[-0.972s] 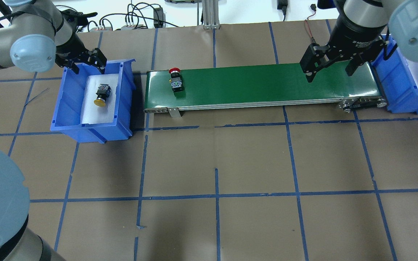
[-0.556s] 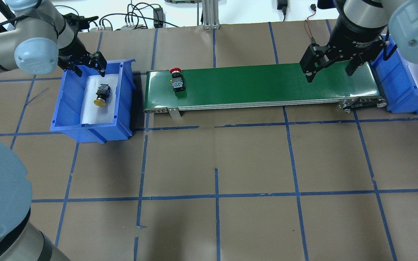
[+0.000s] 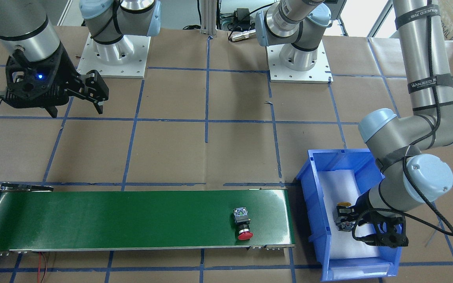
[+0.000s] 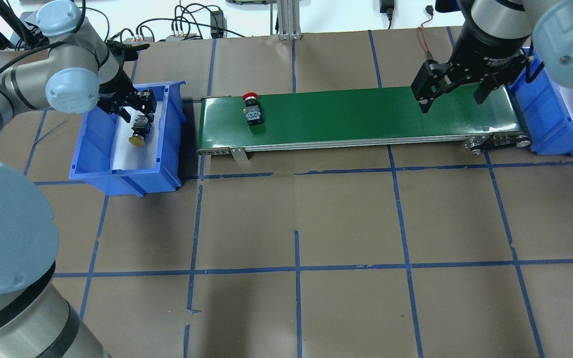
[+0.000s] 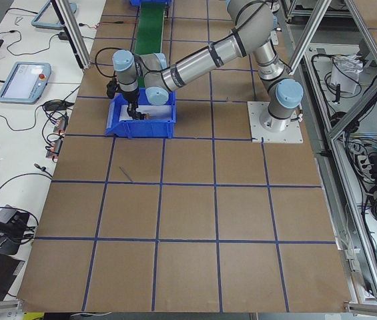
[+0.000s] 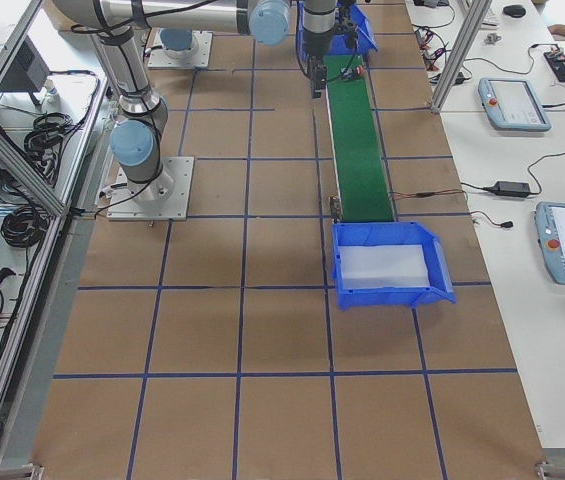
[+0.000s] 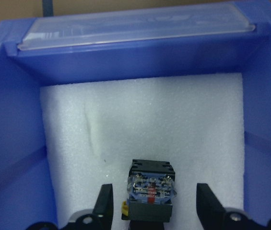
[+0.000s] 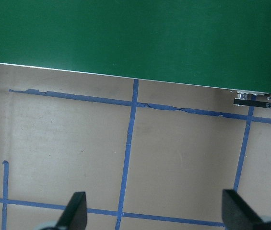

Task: Transport two buttons from left to right
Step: 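Lower the left gripper into the bin onto the second switch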

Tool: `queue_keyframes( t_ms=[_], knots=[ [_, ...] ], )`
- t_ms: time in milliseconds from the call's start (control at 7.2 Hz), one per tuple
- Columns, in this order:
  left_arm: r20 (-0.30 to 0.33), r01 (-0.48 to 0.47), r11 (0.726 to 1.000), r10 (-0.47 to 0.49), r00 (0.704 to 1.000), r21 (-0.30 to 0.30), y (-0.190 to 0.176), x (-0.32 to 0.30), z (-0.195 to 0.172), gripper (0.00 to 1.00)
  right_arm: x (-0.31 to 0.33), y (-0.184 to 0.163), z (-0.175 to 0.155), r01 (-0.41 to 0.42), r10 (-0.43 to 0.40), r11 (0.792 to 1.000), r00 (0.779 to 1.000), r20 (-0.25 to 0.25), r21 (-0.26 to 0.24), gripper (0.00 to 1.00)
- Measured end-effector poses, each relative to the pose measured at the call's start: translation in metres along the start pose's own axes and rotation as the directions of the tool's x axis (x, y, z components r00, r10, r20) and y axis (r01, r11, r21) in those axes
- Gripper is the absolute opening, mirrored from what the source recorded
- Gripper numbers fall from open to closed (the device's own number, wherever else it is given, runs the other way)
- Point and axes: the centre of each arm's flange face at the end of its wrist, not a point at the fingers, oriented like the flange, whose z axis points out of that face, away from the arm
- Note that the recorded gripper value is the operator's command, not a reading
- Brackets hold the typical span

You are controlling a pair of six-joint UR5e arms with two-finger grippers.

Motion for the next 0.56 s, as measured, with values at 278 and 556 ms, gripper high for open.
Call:
queue_keyframes(
  t_ms=[278,556],
  knots=[
    [0.005,-0.006,1.0,0.006,1.0,0.017,0.007,0.001,0.015,0.54,0.0,0.0,0.001,0.0,0.0,1.0,1.0,0.001,-0.002,1.0],
    [0.012,-0.005,0.999,0.005,1.0,0.048,0.009,-0.001,0.021,0.28,-0.001,0.0,0.001,-0.002,0.002,1.0,1.0,0.002,-0.002,1.0]
  ],
)
